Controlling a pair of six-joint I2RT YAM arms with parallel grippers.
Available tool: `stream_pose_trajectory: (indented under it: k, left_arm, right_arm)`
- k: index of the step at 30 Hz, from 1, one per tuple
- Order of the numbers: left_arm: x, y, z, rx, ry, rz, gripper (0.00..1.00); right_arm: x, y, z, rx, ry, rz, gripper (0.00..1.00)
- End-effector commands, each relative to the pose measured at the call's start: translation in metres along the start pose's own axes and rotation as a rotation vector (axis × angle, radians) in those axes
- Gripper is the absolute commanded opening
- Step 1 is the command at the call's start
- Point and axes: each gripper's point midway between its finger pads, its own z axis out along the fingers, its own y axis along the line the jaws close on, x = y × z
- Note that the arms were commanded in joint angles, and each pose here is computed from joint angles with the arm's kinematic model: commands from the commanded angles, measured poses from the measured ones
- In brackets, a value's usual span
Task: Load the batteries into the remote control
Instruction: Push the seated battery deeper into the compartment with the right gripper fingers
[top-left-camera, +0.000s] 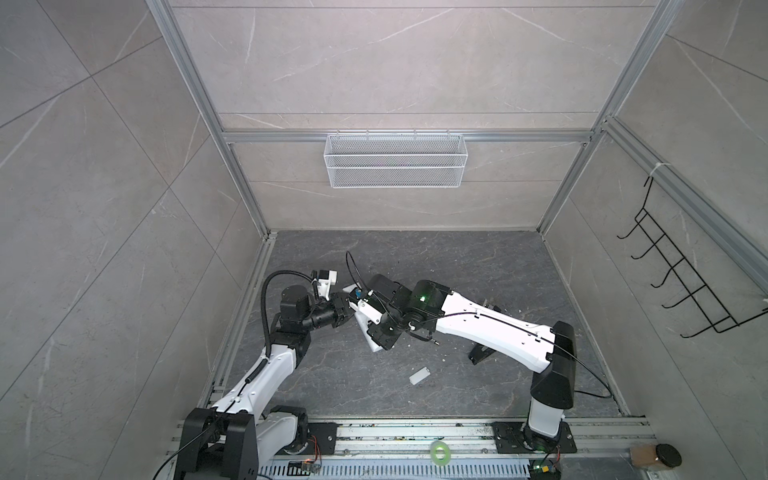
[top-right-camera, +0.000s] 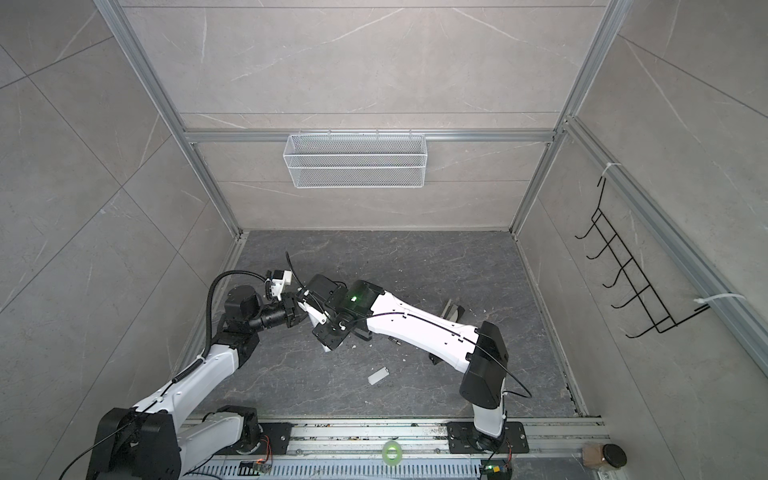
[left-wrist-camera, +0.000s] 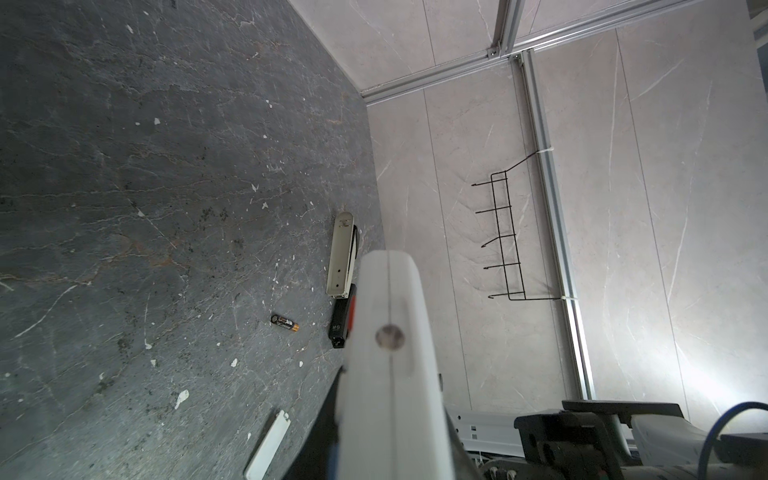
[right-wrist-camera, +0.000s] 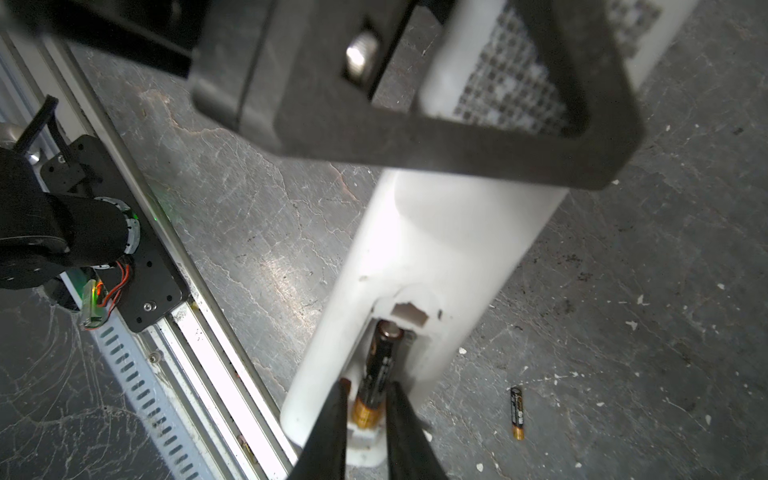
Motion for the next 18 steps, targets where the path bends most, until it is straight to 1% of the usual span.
stream_pose_trajectory:
  k: [1, 7, 12, 18]
  left_arm:
    - [-0.004, -0.021, 0.001, 0.075, -0.012, 0.052, 0.00]
    - [-0.004, -0.018, 0.004, 0.076, -0.008, 0.044, 0.00]
    - [-0.002, -0.003, 0.005, -0.002, -0.004, 0.042, 0.00]
    - [0.001, 0.002, 0.004, -0.030, -0.006, 0.040, 0.00]
  right_arm:
    - [0.007, -0.004, 0.010, 0.030, 0.055, -0.006, 0.23]
    - [0.008, -0.014, 0.008, 0.084, 0.047, 0.007, 0.25]
    - [0.005, -0.007, 0.005, 0.030, -0.021, 0.044, 0.27]
    - [0.014, -0.009, 0.018, 0.001, -0.004, 0.067, 0.27]
